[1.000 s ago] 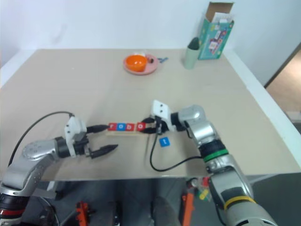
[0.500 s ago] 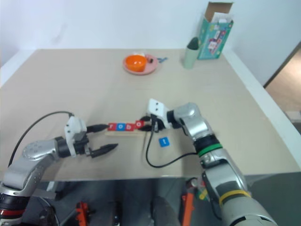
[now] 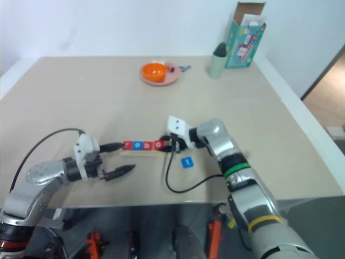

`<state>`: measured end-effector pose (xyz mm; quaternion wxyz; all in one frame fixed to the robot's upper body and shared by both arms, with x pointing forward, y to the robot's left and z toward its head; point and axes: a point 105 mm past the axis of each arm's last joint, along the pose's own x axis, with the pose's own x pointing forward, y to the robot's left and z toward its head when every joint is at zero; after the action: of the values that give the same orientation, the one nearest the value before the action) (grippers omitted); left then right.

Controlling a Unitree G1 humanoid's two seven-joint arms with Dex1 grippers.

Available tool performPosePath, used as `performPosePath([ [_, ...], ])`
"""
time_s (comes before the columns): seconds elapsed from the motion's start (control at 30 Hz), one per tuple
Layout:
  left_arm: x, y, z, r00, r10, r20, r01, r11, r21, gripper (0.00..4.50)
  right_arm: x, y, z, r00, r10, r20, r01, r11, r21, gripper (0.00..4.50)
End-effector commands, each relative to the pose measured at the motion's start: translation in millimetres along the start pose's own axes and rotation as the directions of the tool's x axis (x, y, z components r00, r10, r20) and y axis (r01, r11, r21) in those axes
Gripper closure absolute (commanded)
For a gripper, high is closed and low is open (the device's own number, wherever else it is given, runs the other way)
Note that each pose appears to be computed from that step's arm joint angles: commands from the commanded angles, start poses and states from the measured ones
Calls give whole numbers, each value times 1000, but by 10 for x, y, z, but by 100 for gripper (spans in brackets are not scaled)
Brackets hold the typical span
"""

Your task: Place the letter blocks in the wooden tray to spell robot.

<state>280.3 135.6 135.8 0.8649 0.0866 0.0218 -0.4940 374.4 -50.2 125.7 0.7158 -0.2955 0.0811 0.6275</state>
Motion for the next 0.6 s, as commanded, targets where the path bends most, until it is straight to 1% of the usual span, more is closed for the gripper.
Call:
performPosePath([
  [0.03,-5,-21,85,1000,-2,21,2,1000,30,0,12,-44,72,1000,-1,0,1,999,-35,328],
  [0.6,-6,-31,66,1000,-1,14,1,999,33,0,59,11,123,999,44,12,-44,998,-40,328],
])
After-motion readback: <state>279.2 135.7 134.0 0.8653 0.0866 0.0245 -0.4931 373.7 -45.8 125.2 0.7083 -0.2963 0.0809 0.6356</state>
